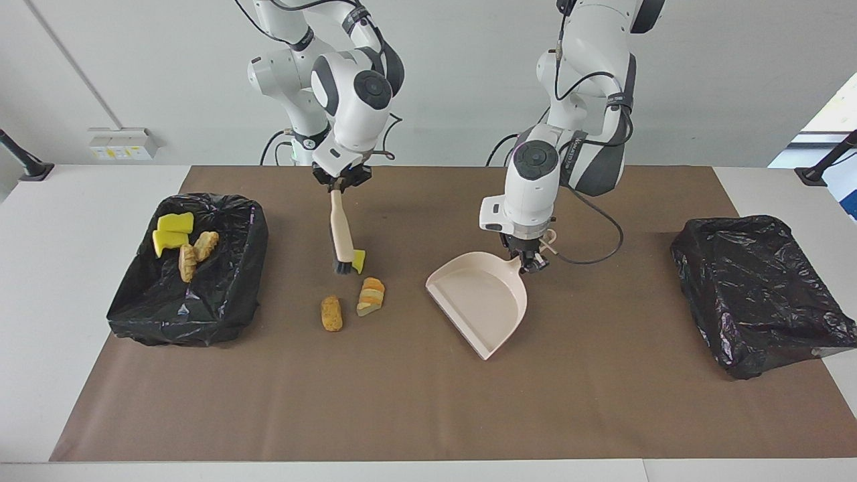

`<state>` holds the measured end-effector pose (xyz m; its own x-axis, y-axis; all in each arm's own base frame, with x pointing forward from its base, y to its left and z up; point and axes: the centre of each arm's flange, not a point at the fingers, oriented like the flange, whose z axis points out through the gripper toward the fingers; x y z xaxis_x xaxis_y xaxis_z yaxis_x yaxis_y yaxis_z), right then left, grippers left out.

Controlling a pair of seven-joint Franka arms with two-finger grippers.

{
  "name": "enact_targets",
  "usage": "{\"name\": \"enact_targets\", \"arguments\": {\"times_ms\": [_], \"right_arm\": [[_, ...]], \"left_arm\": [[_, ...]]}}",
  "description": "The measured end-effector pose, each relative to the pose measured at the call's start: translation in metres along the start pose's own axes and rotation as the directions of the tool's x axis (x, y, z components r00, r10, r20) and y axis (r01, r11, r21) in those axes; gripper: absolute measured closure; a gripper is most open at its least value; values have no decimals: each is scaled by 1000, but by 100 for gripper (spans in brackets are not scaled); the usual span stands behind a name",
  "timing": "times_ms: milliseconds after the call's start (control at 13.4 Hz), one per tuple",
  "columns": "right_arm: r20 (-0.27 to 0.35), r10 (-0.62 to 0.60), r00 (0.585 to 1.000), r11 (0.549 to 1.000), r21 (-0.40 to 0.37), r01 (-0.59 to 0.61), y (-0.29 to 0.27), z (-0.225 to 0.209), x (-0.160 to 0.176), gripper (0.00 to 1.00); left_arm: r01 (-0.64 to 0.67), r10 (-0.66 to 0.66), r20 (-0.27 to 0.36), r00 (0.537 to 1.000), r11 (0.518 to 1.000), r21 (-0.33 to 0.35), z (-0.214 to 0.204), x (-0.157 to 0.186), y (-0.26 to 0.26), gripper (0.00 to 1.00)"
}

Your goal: Sweep and dump trash in bin

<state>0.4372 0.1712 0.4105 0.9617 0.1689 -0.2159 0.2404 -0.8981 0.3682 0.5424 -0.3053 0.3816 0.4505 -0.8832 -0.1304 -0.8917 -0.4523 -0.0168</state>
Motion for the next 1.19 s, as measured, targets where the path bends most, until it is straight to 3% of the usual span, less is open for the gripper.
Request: {"name": "enact_targets", "arguments": {"times_ms": [298,595,893,1191], "right_arm": [[-53,-51,997,996,-78,47,42,29,51,74],[-27,-78,997,995,-59,77,23,51,79,74],[-12,-56,998,997,58,56,-2,60,83,74],[17,-61,998,958,283,54,-36,55,76,74]], "left_arm": [[-78,78,22,997,997,-6,6,22,41,67],[-152,151,51,987,988,8,14,36,77,67],[-204,198,92,976,977,61,17,38,84,67],[-249,237,134,962,965,79,28,35,99,67]]}}
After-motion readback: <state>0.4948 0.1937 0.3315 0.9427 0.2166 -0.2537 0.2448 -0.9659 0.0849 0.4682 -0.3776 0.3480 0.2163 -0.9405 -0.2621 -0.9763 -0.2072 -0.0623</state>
